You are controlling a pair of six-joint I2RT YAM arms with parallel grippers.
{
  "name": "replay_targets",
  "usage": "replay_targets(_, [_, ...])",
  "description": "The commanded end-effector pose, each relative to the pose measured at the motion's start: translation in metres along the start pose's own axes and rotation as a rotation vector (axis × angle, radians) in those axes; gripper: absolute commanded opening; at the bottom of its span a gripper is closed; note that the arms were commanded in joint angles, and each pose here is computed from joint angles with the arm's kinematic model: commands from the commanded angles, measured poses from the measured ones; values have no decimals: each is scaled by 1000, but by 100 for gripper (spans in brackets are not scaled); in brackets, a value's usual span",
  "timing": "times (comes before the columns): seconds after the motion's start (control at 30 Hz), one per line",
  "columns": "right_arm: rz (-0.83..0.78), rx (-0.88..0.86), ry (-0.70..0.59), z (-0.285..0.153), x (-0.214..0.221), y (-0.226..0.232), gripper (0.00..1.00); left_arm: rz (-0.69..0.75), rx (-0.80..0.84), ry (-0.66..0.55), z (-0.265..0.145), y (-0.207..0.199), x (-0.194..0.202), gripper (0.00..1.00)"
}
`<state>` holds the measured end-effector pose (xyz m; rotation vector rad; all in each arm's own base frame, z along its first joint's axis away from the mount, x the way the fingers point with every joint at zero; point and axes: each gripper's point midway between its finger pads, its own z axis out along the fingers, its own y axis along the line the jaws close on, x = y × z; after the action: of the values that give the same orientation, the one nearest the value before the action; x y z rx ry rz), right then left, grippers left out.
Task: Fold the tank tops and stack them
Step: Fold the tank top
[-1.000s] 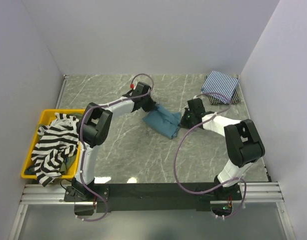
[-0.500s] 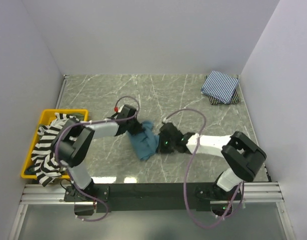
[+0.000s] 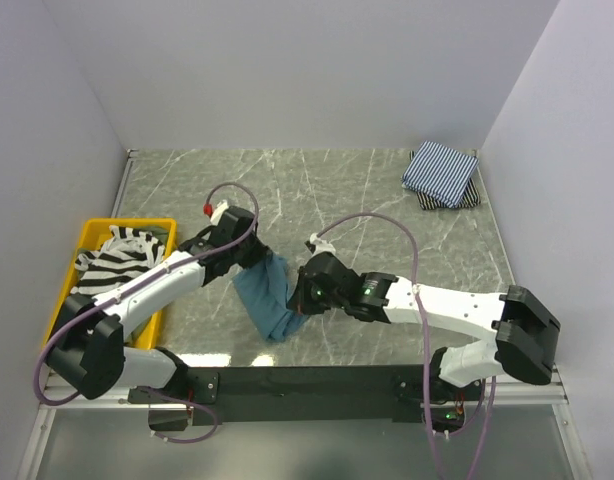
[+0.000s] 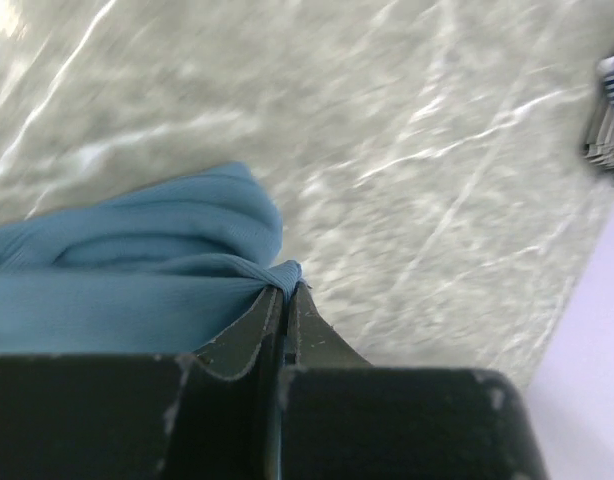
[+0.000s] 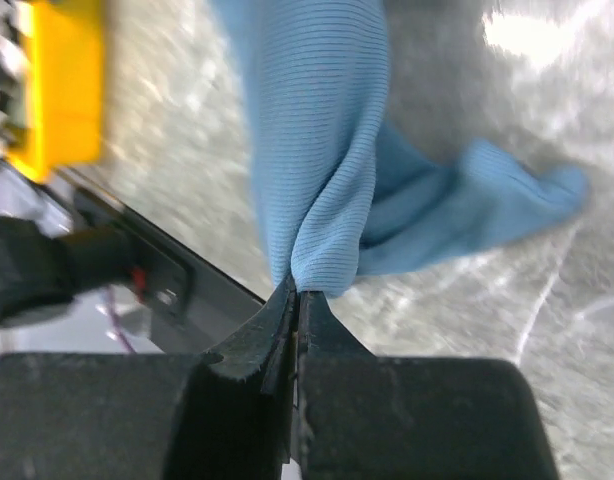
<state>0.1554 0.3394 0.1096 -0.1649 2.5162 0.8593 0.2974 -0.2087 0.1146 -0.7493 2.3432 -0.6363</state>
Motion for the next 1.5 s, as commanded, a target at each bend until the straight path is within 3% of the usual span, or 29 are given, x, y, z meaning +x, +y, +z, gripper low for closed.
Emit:
replay_targets(0.0, [15,6,-92,-15,-28,13,0,53,15,-74,-7,-19,-25,1])
replay_targets(0.5, [14,-55,-178,-44,-68,40,0,56,81,-85,-7,-54,-44,1])
replay_targets(0.8, [33,-38,-203,-47,-76,28,0,69,113,-75,-1,-77,-49,1])
replay_targets(1.1, [133,-32,-190,-31,-72,-13,0,89,94,-5,42,-83,-35,1])
replay_targets(1.47, [322,80,-182,-2,-46,-116,0,163,209,116,97,-127,1,1])
